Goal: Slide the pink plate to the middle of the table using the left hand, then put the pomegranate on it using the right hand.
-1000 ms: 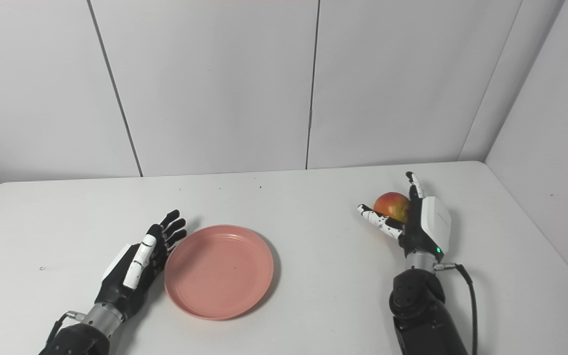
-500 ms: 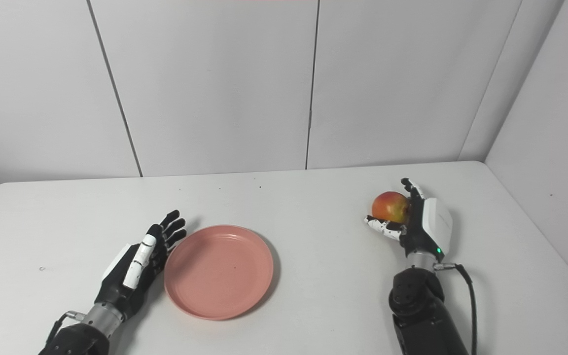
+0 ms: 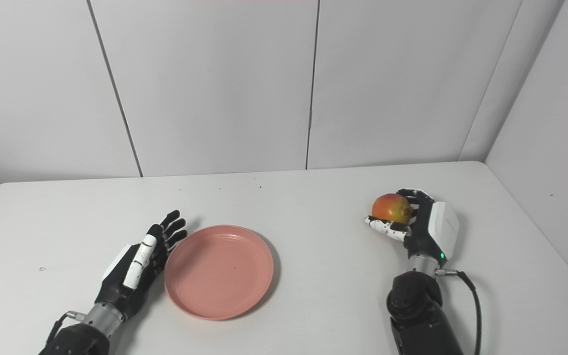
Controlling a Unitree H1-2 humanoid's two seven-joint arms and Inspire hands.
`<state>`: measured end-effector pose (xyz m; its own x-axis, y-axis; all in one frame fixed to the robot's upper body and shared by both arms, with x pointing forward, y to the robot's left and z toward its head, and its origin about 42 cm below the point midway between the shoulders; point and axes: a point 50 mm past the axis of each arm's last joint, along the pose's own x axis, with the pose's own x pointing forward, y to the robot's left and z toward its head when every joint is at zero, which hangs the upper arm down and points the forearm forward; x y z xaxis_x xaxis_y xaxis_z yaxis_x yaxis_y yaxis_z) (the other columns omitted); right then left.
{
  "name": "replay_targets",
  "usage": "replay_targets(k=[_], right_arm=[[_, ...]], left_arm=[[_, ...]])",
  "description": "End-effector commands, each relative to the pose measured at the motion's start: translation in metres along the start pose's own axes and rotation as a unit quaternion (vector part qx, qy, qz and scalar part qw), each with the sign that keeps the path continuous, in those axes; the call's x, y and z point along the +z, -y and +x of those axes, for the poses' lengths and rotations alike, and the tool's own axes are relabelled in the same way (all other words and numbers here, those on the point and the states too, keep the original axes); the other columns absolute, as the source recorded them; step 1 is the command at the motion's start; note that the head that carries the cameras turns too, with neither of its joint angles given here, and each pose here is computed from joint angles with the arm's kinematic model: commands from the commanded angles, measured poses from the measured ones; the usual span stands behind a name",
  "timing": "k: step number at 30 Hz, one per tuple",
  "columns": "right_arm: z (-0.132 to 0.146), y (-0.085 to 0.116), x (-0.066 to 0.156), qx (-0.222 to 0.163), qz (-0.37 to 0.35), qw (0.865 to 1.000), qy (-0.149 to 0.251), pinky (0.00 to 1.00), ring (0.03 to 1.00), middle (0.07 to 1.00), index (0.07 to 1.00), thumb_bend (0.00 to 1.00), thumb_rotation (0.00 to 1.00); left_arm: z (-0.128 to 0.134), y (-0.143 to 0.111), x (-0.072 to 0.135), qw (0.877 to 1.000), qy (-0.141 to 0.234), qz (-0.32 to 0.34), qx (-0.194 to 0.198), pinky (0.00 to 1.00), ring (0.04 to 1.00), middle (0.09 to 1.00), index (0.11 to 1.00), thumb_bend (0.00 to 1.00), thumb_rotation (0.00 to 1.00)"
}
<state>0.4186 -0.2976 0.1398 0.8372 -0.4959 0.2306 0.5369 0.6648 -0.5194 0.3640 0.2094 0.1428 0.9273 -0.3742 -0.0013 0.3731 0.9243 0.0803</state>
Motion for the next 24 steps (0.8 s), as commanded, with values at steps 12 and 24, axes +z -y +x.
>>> replay_targets(k=[12, 24], right_arm=[[-0.001, 0.010, 0.033, -0.037, 0.059, 0.996, 0.059, 0.34, 0.400, 0.492, 0.534, 0.51, 0.00], [-0.016, 0.009, 0.055, -0.034, 0.087, 0.991, 0.099, 0.38, 0.415, 0.503, 0.519, 0.51, 0.00]], left_arm=[[0.001, -0.003, 0.008, 1.000, 0.009, 0.013, -0.007, 0.94, 0.955, 0.966, 0.970, 0.56, 1.00], [0.003, -0.001, 0.008, 1.000, 0.004, 0.012, -0.006, 0.93, 0.953, 0.967, 0.968, 0.56, 1.00]])
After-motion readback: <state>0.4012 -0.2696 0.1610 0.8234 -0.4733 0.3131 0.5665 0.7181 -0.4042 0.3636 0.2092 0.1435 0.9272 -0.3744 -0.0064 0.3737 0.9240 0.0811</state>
